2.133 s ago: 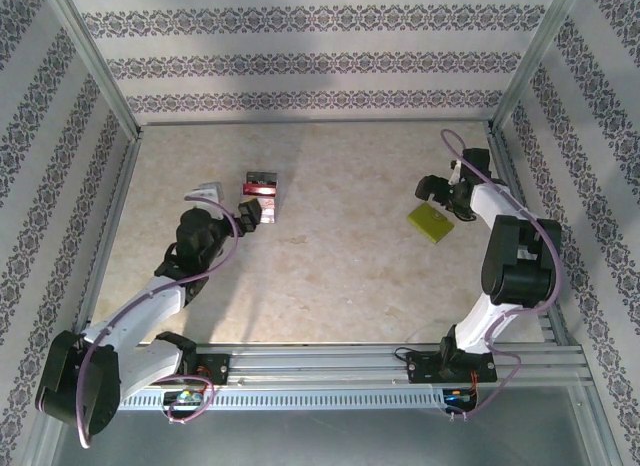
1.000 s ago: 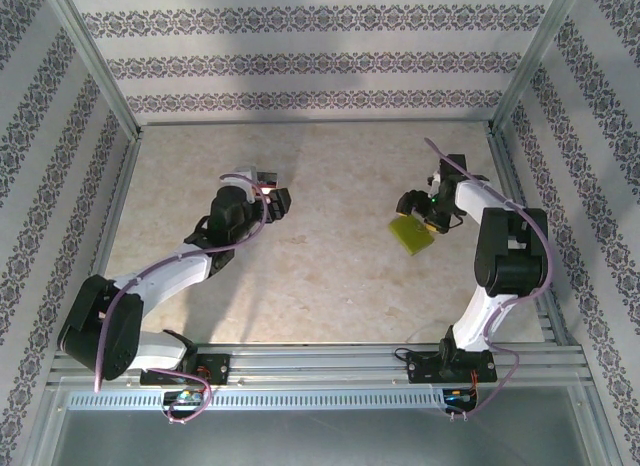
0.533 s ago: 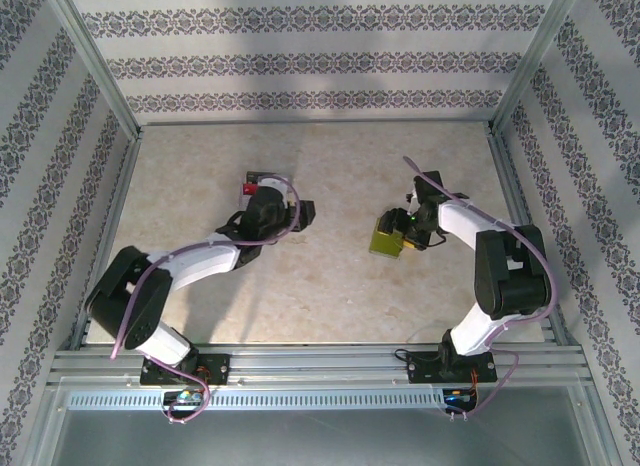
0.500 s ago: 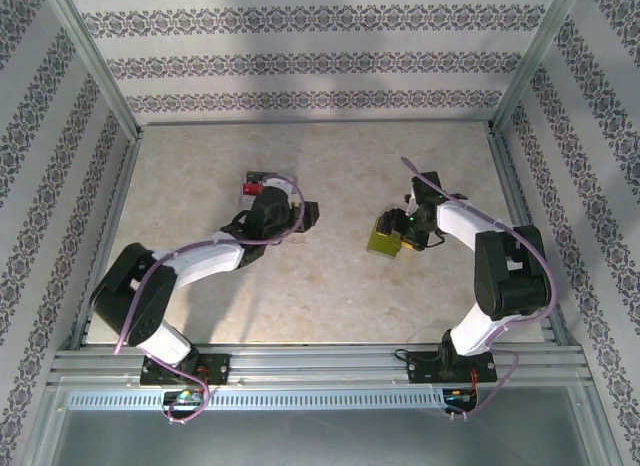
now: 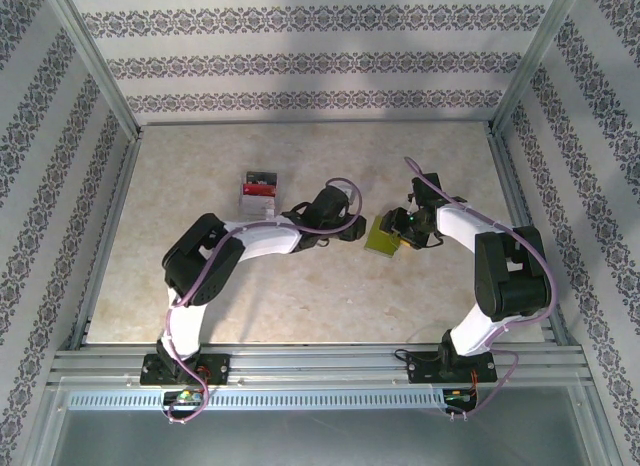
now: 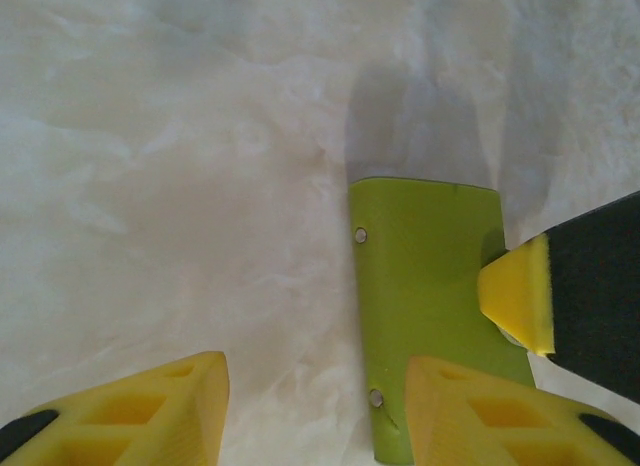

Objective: Take the credit cards out of the card holder

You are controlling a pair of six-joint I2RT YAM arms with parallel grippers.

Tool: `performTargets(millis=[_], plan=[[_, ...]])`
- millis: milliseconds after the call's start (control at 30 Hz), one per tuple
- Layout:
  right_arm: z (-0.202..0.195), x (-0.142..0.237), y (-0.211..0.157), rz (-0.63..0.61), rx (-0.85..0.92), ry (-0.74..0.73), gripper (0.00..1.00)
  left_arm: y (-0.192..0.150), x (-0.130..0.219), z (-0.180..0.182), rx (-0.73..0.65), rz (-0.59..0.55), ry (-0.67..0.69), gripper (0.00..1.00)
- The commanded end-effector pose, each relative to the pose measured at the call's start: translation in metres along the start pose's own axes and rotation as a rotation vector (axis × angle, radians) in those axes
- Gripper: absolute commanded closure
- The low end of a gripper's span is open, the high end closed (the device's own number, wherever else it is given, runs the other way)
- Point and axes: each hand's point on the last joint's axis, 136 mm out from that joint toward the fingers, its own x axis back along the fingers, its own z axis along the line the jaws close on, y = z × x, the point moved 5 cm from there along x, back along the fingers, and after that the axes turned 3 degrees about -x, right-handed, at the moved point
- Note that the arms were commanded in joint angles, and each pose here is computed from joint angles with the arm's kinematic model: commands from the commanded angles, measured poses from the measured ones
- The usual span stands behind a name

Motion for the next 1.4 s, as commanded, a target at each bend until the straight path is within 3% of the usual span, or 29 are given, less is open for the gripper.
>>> performTargets(millis=[0, 300, 733, 933, 1267, 1367], plan=[[-0.006, 0.001, 0.006, -0.046, -0.039, -0.006, 0.40, -0.011, -0.011, -0.008, -0.017, 0.097, -0.028, 0.51], [-0.012, -0.007, 0.007, -0.027, -0.081, 0.025, 0.48, -0.021, -0.039, -0.019, 0.000, 0.165, -0.078, 0.60], [-0.003, -0.023, 0.004, 0.019, -0.096, 0.106, 0.51, -0.029, -0.059, -0.026, 0.018, 0.210, -0.124, 0.70], [0.007, -0.031, 0.000, 0.040, -0.087, 0.140, 0.53, -0.027, -0.051, -0.025, 0.038, 0.182, -0.129, 0.86], [0.030, -0.032, -0.010, 0.061, -0.043, 0.195, 0.53, -0.013, -0.019, -0.019, 0.046, 0.075, -0.097, 1.00], [0.036, -0.030, -0.012, 0.064, -0.029, 0.212, 0.51, -0.010, -0.006, -0.012, 0.066, 0.037, -0.092, 1.00]])
